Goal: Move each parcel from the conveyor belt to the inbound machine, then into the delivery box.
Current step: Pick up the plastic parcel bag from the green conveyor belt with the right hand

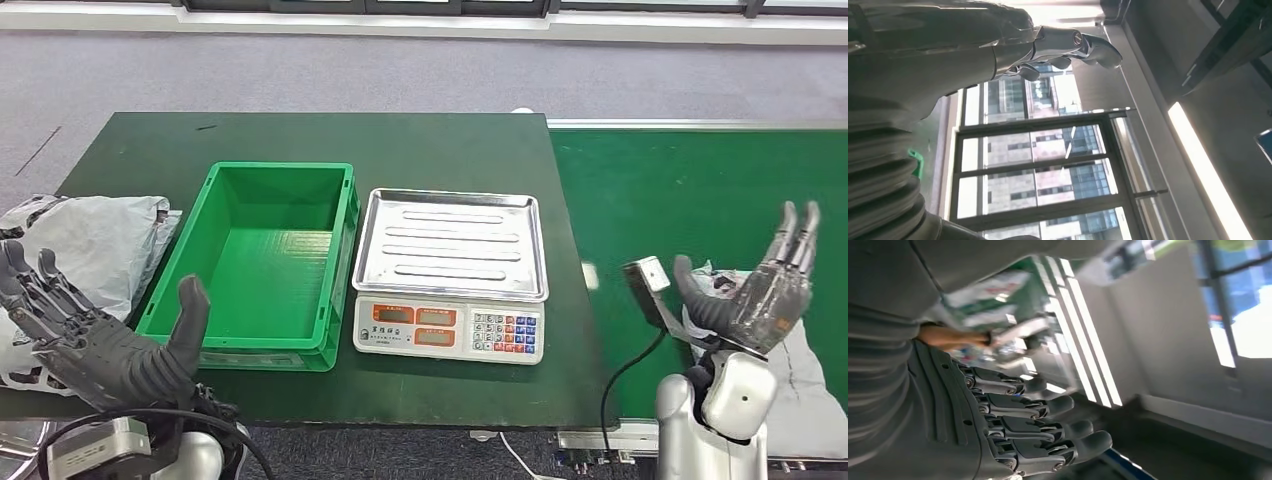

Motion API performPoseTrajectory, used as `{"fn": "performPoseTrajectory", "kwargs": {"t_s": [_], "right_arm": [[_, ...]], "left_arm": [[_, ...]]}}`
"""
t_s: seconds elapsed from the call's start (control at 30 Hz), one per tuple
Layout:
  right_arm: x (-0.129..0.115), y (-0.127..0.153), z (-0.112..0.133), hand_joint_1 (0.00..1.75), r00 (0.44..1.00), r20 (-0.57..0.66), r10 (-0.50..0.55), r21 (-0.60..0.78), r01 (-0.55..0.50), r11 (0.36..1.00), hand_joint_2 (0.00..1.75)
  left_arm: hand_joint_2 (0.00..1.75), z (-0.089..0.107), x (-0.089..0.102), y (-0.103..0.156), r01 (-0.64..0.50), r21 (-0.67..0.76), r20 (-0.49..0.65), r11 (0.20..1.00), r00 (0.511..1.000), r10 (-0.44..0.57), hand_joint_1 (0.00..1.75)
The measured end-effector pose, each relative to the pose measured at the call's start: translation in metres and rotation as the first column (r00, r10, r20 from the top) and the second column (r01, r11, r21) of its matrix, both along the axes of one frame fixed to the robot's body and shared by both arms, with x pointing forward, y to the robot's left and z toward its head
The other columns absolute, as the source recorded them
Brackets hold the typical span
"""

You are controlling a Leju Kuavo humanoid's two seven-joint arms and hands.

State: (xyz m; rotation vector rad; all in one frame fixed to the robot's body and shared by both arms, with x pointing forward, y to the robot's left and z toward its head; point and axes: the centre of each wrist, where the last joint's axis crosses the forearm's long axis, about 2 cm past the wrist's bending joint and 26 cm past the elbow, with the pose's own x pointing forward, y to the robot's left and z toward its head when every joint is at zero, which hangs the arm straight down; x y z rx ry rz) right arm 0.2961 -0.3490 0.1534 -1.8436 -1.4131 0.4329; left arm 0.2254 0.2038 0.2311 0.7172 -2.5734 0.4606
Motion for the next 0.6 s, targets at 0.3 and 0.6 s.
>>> {"fn": "performPoseTrajectory", "kwargs": {"t_s": [0.3,0.6], "right_arm": [[0.015,0.009,-0.015,0.0,0.996,-0.07,-0.054,-0.018,0.052,0.998,1.75],[0.014,0.013,-0.027,0.0,0.993,-0.121,0.003,-0.099,-0.015,0.995,1.75]], "left_arm": [[1.75,-0.005,0.002,0.01,-0.034,-0.024,-0.02,0.999,0.999,0.033,0.0],[1.75,-0.006,0.003,0.013,-0.047,-0.024,-0.024,0.999,0.999,0.046,0.0]]}}
